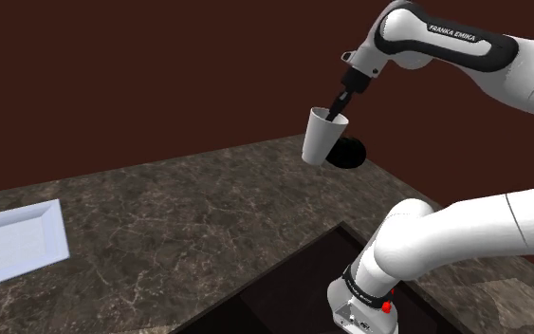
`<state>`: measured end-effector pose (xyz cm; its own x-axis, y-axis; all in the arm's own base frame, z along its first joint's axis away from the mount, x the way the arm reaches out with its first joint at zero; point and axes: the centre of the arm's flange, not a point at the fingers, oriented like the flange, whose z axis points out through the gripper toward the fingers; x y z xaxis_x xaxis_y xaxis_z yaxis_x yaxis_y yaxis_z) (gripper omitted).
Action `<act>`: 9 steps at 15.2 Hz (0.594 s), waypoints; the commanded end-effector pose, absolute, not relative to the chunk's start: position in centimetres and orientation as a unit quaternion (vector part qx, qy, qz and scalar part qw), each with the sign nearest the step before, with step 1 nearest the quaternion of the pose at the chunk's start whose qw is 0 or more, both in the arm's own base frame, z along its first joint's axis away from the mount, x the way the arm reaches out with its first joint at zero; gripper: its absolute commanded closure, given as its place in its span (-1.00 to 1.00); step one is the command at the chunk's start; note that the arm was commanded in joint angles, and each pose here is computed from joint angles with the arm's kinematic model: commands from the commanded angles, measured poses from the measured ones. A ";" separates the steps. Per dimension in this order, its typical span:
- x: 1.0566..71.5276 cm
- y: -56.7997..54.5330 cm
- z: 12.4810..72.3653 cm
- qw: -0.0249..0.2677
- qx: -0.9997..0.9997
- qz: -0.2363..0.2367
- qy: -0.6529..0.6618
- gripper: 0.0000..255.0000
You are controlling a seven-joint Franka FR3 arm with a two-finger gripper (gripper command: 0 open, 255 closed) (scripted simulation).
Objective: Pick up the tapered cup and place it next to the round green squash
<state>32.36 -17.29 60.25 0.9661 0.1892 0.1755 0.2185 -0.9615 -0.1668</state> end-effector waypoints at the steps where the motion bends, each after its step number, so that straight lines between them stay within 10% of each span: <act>1: 32.6 -20.1 60.3 0.092 -0.987 -0.079 -0.103 1.00; 9: 35.2 -30.4 60.3 0.092 -0.987 -0.079 -0.103 1.00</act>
